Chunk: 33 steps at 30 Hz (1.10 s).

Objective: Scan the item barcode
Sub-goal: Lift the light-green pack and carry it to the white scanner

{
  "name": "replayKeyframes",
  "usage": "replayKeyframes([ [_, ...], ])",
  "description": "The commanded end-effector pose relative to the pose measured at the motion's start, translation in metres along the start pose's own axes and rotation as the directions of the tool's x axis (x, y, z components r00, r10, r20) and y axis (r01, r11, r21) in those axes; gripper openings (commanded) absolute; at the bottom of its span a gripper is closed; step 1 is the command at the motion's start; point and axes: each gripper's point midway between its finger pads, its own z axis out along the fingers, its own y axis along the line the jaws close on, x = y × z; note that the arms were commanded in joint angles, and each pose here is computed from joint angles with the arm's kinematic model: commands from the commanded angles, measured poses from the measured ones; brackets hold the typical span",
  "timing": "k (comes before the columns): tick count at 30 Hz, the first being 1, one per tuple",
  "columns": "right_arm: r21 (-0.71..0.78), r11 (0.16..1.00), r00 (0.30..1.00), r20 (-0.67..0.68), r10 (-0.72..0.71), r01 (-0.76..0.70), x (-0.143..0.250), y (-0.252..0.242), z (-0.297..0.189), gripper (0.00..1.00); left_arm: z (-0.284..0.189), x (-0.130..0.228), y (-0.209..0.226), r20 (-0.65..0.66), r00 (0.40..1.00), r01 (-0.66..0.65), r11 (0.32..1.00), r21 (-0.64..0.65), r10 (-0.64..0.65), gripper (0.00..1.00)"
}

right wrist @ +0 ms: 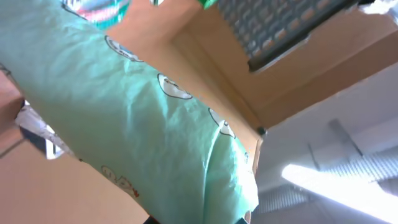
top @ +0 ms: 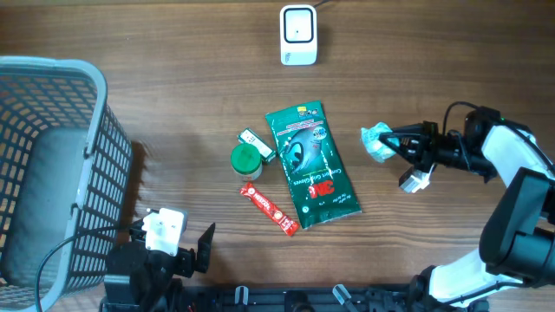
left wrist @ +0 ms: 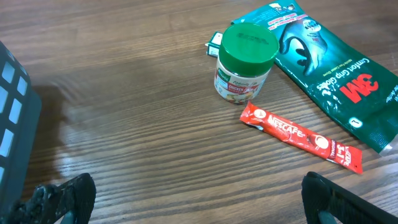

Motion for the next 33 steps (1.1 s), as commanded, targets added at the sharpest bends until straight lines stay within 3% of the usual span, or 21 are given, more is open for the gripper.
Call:
replayKeyframes([
  [1, 0.013, 0.999, 0.987, -0.156, -0.029, 0.031, 0.026, 0.005, -0.018, 0.04, 0.000, -0.001, -0.001, 0.009, 1.000, 0.006, 1.000, 0.005, -0.006, 1.00],
  [9, -0.089, 0.994, 0.970, -0.229, -0.077, 0.057, 0.036, 0.022, -0.056, 0.05, 0.000, -0.001, -0.001, 0.009, 1.000, 0.006, 1.000, 0.005, -0.006, 1.00],
  [13, -0.174, 0.950, 0.931, -0.216, -0.294, 0.260, 0.045, 0.037, -0.073, 0.05, 0.000, -0.001, -0.001, 0.009, 1.000, 0.006, 1.000, 0.005, -0.006, 1.00],
  [15, -0.203, 0.889, 0.877, -0.178, -0.446, 0.411, 0.052, 0.044, -0.076, 0.04, 0.000, -0.001, -0.001, 0.009, 1.000, 0.006, 1.000, 0.005, -0.006, 1.00],
  [16, -0.221, 0.800, 0.796, -0.131, -0.591, 0.557, 0.057, 0.050, -0.075, 0.04, 0.000, -0.001, -0.001, 0.009, 1.000, 0.006, 1.000, 0.005, -0.006, 1.00],
  [17, -0.225, 0.653, 0.655, -0.075, -0.752, 0.723, 0.066, 0.054, -0.071, 0.04, 0.000, -0.001, -0.001, 0.009, 1.000, 0.006, 1.000, 0.005, -0.006, 1.00],
  [19, -0.184, 0.442, 0.444, -0.035, -0.895, 0.878, 0.085, 0.053, -0.057, 0.05, 0.000, -0.001, -0.001, 0.009, 1.000, 0.006, 1.000, 0.005, -0.006, 1.00],
  [21, -0.152, 0.138, 0.144, 0.028, -0.989, 0.979, 0.107, 0.051, -0.038, 0.04, 0.000, -0.001, -0.001, 0.009, 1.000, 0.006, 1.000, 0.005, -0.006, 1.00],
  [22, -0.128, -0.071, -0.066, 0.041, -0.997, 0.989, 0.120, 0.043, -0.021, 0.05, 0.000, -0.001, -0.001, 0.009, 1.000, 0.006, 1.000, 0.005, -0.006, 1.00],
  [25, -0.120, -0.619, -0.620, 0.029, -0.784, 0.776, 0.146, 0.003, 0.027, 0.04, 0.000, -0.001, -0.001, 0.009, 1.000, 0.006, 1.000, 0.005, -0.006, 1.00],
  [27, -0.159, -0.859, -0.873, -0.038, -0.487, 0.486, 0.142, -0.035, 0.058, 0.04, 0.000, -0.001, -0.001, 0.009, 1.000, 0.006, 1.000, 0.005, -0.006, 1.00],
  [28, -0.183, -0.911, -0.928, -0.106, -0.356, 0.370, 0.130, -0.051, 0.068, 0.04, 0.000, -0.001, -0.001, 0.009, 1.000, 0.006, 1.000, 0.005, -0.006, 1.00],
  [30, -0.233, -0.951, -0.969, -0.192, -0.158, 0.201, 0.110, -0.069, 0.077, 0.04, 0.000, -0.001, -0.001, 0.009, 1.000, 0.006, 1.000, 0.005, -0.006, 1.00],
  [33, -0.285, -0.948, -0.979, -0.100, 0.176, -0.142, 0.104, -0.088, 0.077, 0.04, 0.000, -0.001, -0.001, 0.009, 1.000, 0.006, 1.000, 0.005, -0.006, 1.00],
])
